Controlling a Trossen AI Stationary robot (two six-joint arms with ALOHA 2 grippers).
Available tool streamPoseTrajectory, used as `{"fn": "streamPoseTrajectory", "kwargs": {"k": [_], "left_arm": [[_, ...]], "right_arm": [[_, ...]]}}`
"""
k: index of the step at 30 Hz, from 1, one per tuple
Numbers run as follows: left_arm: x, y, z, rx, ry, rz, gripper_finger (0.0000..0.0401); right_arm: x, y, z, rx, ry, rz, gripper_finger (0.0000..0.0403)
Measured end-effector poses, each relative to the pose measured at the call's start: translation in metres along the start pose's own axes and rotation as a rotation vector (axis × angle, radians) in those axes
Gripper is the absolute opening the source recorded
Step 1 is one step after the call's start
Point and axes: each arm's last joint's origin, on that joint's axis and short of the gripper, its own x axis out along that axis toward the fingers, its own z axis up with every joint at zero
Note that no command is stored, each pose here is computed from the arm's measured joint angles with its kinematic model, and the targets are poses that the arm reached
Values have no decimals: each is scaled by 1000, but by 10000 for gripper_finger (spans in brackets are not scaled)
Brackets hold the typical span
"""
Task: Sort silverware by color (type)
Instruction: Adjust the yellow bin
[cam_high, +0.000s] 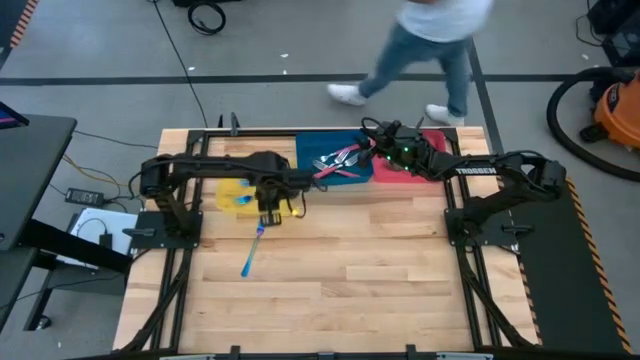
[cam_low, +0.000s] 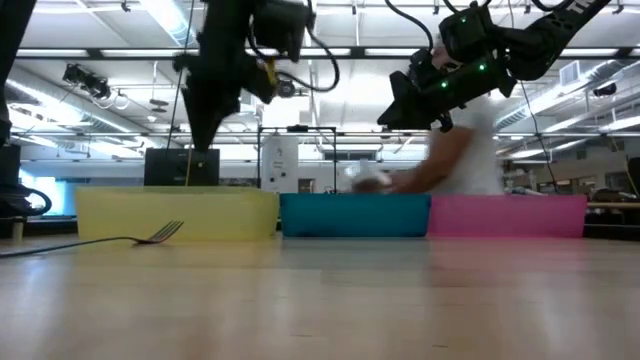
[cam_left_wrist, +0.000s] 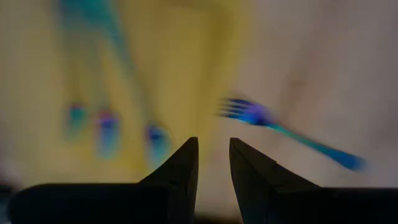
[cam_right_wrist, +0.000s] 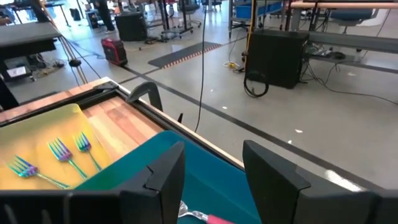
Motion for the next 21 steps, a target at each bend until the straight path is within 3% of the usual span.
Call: {"fn": "streamPoseTrajectory", "kwargs": {"k": [3, 10, 21], "left_arm": [[-4, -18, -6, 31, -34, -103, 91], [35, -36, -18, 84, 18, -122, 91], [84, -4, -30, -28, 69, -61, 91]], "right_arm": [[0, 0, -1, -2, 9, -1, 169], [0, -1, -4, -10, 43, -6, 169], [0, -1, -4, -11, 45, -6, 169]]}}
